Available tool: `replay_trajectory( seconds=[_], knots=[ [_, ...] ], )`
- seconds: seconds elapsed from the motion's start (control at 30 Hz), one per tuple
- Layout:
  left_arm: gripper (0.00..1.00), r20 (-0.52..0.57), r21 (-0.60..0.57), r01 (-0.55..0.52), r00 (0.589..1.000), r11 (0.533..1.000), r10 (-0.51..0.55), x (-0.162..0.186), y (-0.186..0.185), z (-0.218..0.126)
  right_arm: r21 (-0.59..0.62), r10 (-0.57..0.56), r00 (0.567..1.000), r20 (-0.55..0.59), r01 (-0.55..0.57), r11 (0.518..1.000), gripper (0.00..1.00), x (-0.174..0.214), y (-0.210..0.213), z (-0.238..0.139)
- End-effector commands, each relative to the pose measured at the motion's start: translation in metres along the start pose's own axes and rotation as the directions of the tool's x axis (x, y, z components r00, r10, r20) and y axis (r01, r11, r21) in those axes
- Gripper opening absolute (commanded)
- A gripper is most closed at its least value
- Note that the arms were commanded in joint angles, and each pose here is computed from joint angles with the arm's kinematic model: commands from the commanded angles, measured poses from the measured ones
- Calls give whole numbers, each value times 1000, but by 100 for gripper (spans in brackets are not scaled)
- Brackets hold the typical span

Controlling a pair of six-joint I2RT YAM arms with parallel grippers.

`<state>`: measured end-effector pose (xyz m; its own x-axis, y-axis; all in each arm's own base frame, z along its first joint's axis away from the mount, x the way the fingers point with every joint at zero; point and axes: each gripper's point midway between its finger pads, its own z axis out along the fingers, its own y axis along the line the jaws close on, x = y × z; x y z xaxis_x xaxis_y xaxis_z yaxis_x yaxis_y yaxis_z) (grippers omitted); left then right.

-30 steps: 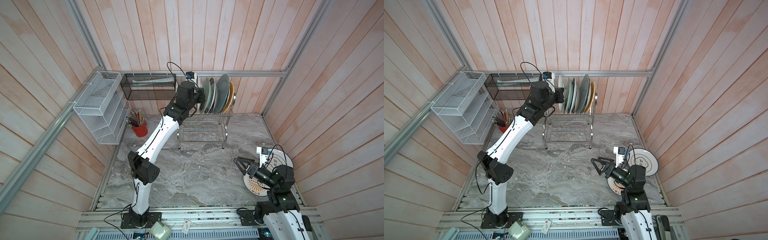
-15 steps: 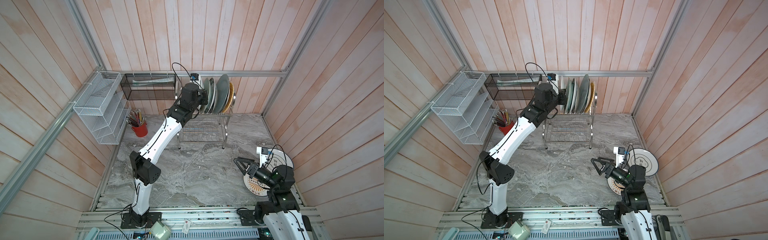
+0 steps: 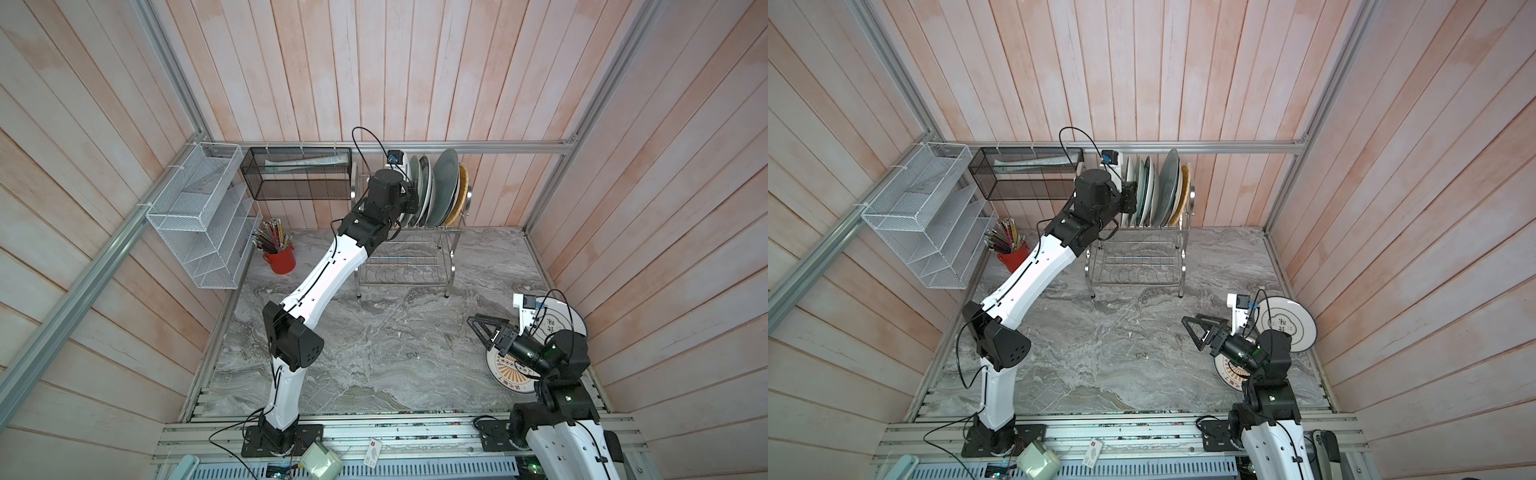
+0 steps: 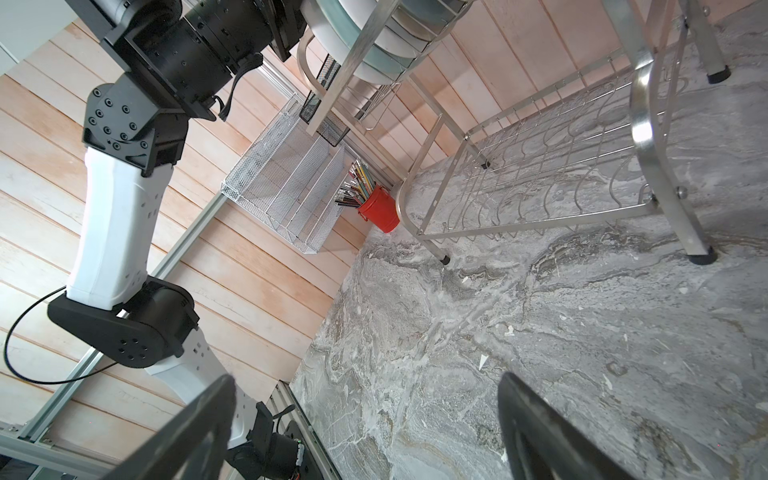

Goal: Load the plates into the dish rack
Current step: 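Push the sunburst plate deeper into its slot with the left gripper, then open and withdraw the left gripper while the right moves to the flower-print plate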

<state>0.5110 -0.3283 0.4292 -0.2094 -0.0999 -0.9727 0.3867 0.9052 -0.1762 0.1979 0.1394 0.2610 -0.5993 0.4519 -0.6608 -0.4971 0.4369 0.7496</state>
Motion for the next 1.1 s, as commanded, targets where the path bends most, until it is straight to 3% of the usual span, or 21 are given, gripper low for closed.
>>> replay_trajectory(
  seconds=[0.0,0.3,0.6,0.73,0.87,1.07],
  knots=[
    [29,33,-7,-7,999,1000,7,-17,0,-10,1,-10,1000,9,10,1000,98,-2,3,-1],
    [37,132,30,7,991,1000,-11,-69,-5,-48,27,-7,1000,5,7,1000,98,-3,1,-1],
    [39,221,58,9,975,998,-22,-119,-4,-93,64,6,1000,14,-7,998,98,-5,-3,-3],
    [41,222,137,48,972,989,-78,-132,-7,-127,97,13,1000,26,-15,995,98,-10,-6,-3],
    [48,211,232,44,973,972,-94,-121,-14,-166,126,31,998,50,-37,991,98,-16,-16,0],
    [71,184,325,53,976,944,-118,-58,-6,-234,233,8,995,98,-30,972,98,-31,-36,2]
  ],
)
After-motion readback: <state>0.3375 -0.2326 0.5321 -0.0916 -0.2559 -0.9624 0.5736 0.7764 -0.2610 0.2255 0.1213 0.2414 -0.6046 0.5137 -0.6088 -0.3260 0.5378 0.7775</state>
